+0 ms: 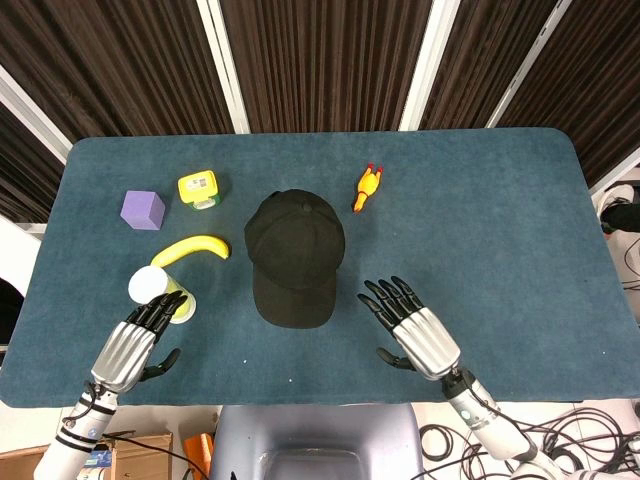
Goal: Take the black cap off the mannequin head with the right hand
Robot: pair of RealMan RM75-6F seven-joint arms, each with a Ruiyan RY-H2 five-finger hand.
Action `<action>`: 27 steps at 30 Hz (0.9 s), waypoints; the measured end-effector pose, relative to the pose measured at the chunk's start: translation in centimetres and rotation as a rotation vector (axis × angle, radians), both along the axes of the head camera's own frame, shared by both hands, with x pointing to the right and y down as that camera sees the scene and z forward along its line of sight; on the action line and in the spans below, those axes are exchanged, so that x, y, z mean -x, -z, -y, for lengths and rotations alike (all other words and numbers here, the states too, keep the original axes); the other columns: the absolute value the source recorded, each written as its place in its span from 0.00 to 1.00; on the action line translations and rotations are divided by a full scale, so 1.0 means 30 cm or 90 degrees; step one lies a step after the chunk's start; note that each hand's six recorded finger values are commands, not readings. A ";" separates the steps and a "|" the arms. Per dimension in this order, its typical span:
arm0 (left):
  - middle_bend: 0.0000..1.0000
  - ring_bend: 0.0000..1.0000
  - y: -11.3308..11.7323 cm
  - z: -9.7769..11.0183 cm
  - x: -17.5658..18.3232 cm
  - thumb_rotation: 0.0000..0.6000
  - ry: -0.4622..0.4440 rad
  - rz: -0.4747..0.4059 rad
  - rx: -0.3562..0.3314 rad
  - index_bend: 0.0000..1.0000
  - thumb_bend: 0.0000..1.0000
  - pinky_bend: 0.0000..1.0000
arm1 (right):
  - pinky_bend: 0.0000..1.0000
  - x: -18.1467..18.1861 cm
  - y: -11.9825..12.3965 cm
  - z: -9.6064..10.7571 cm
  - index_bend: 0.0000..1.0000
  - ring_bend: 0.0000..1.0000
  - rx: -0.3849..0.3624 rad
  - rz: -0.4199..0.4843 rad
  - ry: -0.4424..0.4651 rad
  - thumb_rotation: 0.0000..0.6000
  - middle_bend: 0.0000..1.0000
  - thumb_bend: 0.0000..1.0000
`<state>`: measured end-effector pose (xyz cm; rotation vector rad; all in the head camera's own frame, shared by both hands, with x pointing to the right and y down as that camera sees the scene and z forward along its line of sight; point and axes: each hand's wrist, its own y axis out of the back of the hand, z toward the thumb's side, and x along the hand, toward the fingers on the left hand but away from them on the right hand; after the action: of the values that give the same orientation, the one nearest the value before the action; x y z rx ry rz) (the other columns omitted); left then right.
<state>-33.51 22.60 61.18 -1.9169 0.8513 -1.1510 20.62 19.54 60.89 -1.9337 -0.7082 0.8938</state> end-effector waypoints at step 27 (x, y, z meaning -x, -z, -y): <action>0.15 0.16 0.027 -0.065 0.094 1.00 0.003 0.076 -0.062 0.00 0.37 0.27 | 0.00 0.244 -0.118 -0.009 0.19 0.01 -0.157 0.089 -0.053 1.00 0.24 0.16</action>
<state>-36.33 24.54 60.37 -1.7499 0.8321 -1.1920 13.30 19.81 64.44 -1.7688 -0.9412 0.6898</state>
